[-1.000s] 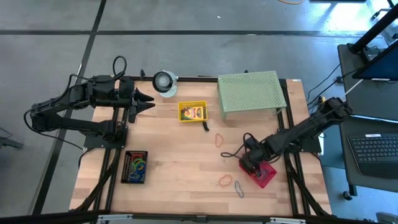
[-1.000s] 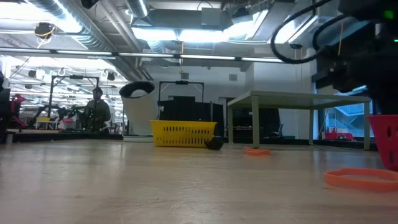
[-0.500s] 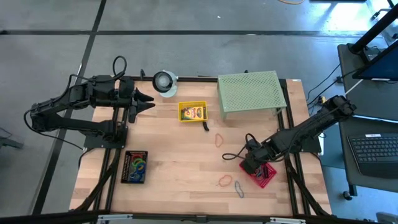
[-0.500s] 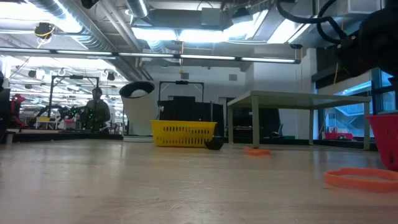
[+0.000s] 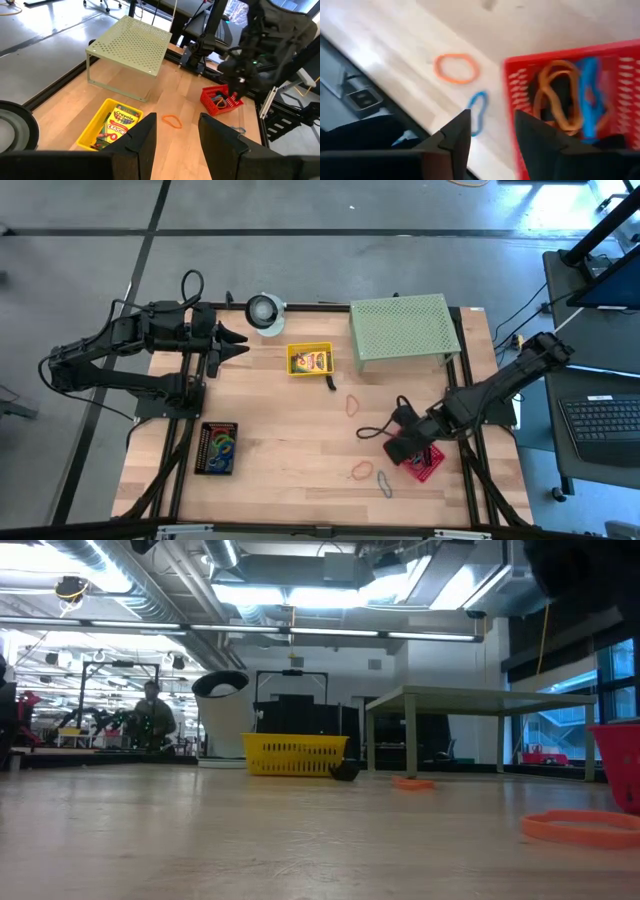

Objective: Pick & Place Office Desk Supplies
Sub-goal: Put the blue rubber band into the red bin

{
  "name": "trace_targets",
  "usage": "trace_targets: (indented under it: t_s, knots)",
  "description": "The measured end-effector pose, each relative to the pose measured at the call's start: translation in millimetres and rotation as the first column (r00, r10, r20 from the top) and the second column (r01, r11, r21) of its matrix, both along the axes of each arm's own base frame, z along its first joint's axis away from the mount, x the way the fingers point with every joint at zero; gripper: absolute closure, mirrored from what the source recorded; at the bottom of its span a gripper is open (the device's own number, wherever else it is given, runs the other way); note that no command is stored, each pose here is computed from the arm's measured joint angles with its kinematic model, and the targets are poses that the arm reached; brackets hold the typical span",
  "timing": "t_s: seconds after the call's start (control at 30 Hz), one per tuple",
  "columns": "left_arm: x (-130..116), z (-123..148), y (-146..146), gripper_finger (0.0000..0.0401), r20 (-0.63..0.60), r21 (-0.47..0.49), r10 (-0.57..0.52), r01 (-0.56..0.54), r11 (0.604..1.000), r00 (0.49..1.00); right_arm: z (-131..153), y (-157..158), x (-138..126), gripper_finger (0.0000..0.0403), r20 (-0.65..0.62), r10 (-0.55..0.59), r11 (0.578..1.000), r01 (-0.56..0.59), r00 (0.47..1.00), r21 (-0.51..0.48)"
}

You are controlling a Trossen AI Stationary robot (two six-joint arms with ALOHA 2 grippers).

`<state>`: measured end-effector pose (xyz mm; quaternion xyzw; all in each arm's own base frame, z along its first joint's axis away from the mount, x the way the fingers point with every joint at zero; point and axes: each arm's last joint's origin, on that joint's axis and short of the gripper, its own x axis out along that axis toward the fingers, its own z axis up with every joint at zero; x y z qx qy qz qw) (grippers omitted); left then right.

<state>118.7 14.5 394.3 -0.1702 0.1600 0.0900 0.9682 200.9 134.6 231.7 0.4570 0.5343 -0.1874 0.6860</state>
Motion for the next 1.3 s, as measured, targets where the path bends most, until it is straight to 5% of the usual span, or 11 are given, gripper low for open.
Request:
trace_targets:
  t_s: [0.2, 0.57, 0.93, 1.3]
  knots:
    - [0, 0, 0, 0.0260, 0.000, 0.000, 0.000, 0.000, 1.000, 1.000, 8, 37, 16, 0.0270, 0.004, 0.056, 0.998, -0.056, 0.998, 0.002]
    - [10, -3, 1, 0.0260, -0.032, -0.012, 0.001, -0.001, 1.000, 0.999, -35, 107, 59, 0.0304, -0.130, 0.027, 0.998, -0.033, 0.991, -0.049]
    - [11, -4, 0, 0.0260, -0.034, -0.027, -0.056, 0.055, 0.998, 0.998, -81, 110, 63, 0.0305, -0.297, -0.186, 0.973, 0.134, 0.937, -0.185]
    - [12, -4, -2, 0.0260, -0.025, -0.059, -0.116, 0.114, 0.992, 0.993, -86, 107, 62, 0.0279, -0.292, -0.204, 0.968, 0.149, 0.934, -0.202]
